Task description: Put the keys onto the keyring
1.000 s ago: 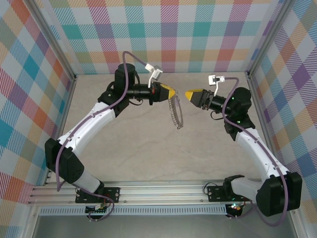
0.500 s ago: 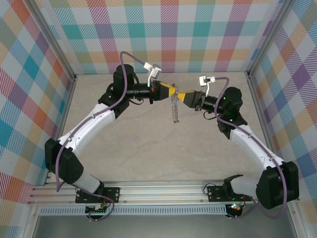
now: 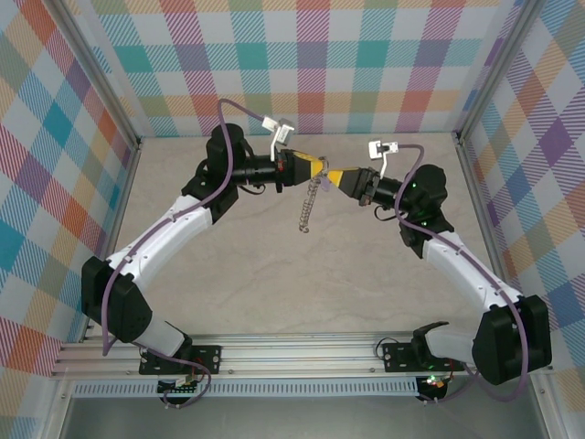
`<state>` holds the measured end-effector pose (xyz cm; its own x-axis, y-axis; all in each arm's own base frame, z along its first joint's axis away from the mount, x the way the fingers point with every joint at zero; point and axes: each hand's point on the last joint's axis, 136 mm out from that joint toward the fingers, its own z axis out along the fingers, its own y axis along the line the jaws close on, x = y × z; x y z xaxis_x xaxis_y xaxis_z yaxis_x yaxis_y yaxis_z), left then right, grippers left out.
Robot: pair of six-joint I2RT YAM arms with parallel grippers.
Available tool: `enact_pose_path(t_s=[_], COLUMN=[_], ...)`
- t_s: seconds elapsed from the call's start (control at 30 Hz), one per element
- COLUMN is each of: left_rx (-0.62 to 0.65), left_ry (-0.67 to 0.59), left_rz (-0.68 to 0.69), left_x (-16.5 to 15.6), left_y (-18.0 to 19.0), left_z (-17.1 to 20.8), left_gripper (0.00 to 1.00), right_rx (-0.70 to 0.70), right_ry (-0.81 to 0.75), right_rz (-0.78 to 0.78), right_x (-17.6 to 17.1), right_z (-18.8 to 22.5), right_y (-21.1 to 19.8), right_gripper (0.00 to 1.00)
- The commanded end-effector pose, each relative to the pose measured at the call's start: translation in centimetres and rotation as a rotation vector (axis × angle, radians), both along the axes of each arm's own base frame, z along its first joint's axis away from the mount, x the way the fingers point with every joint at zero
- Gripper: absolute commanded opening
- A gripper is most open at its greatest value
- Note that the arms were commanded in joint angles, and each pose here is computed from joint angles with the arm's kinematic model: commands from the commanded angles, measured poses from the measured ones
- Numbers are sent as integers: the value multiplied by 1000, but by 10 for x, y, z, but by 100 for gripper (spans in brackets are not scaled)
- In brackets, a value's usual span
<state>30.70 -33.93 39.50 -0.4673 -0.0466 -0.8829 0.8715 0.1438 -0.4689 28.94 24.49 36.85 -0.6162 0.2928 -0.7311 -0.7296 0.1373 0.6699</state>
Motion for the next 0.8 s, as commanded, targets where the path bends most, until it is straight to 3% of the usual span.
enact_pose_path(t_s=[0.0,0.37,0.53,0.77], left_rx=[-97,-130,-139,-154], left_ry=[-75,-53,-46,-48], left_rz=[29,53,81,89], left_x=[-6,-4,-2,-3], left_y=[6,7,10,12], left_z=[34,34,33,37], left_gripper=[0,0,0,0], right_rx=[13,12,-34,-45], right_ry=[-21,7,15,-35], right_rz=[16,55,-6,-153], right_x=[-7,-6,-12,-33], right_z=[0,-1,-6,13], right_y=[5,23,12,-31], right_gripper=[0,0,27,39])
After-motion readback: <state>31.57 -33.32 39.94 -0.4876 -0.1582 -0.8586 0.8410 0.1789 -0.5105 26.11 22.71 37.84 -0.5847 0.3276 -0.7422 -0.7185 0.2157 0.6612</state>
